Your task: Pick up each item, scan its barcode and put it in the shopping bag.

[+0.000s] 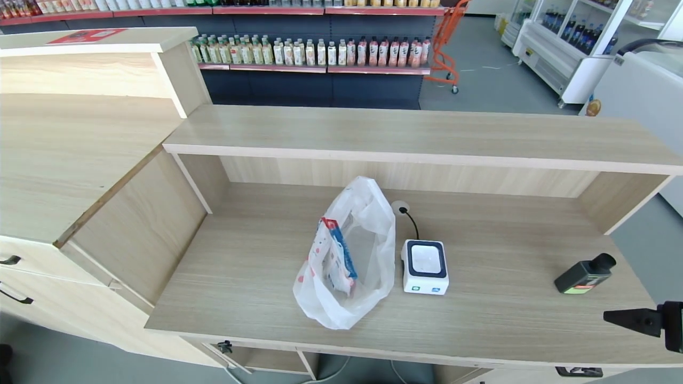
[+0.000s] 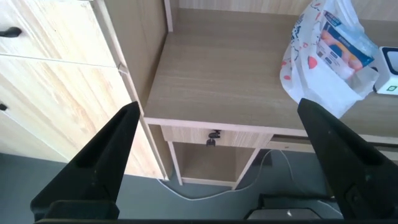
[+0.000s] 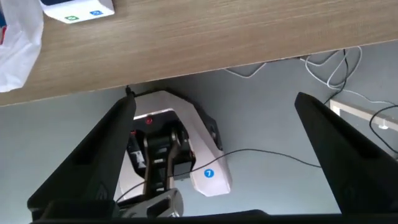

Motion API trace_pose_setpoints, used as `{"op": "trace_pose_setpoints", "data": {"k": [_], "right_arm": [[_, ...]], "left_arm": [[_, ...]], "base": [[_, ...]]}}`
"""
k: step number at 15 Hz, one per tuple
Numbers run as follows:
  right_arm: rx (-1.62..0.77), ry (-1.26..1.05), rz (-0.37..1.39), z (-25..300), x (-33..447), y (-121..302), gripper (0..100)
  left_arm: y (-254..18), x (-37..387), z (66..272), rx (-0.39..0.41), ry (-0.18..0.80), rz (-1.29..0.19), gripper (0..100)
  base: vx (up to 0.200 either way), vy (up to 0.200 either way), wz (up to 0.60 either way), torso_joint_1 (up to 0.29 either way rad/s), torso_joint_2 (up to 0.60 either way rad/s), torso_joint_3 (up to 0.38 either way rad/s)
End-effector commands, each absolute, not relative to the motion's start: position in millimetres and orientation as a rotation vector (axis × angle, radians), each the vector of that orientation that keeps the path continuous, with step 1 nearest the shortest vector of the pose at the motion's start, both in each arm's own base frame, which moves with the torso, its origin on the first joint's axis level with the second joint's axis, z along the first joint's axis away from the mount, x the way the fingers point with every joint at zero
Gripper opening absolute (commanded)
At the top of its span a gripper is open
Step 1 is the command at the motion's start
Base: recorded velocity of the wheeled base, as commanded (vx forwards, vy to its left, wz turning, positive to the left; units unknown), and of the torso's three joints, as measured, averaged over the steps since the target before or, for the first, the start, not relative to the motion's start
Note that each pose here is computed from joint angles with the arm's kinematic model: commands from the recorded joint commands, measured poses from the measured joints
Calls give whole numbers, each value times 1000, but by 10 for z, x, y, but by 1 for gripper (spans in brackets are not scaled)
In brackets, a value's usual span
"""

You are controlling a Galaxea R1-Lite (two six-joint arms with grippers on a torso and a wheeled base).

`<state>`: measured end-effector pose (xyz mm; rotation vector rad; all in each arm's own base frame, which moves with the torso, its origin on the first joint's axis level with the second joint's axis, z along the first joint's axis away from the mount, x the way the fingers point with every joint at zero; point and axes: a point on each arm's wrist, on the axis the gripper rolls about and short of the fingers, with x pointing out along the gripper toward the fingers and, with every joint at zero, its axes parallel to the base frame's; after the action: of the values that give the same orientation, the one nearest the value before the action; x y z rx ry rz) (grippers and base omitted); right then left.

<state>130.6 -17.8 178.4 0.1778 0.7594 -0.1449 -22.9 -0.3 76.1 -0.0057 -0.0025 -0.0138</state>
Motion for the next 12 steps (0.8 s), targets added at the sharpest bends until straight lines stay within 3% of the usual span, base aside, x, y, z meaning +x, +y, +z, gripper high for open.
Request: {"op": "trace_pose_setpoints", "data": {"k": [1,2,12], "right_arm": [[180,768,-156,1767,1317,-183,100],[178,773,-162,1759,1321,-185,100],[72,884,-247,1610,1476,-301,100]], "left_arm": [[-3,-229,761,-6,-3,-14,100],[-3,-229,761,-6,-3,-14,100],[-3,-229,759,-3,-2,-14,100]], "base": [[0,0,0,0,0,0],[0,0,0,0,0,0],[0,-200,0,5,0,-1]]}}
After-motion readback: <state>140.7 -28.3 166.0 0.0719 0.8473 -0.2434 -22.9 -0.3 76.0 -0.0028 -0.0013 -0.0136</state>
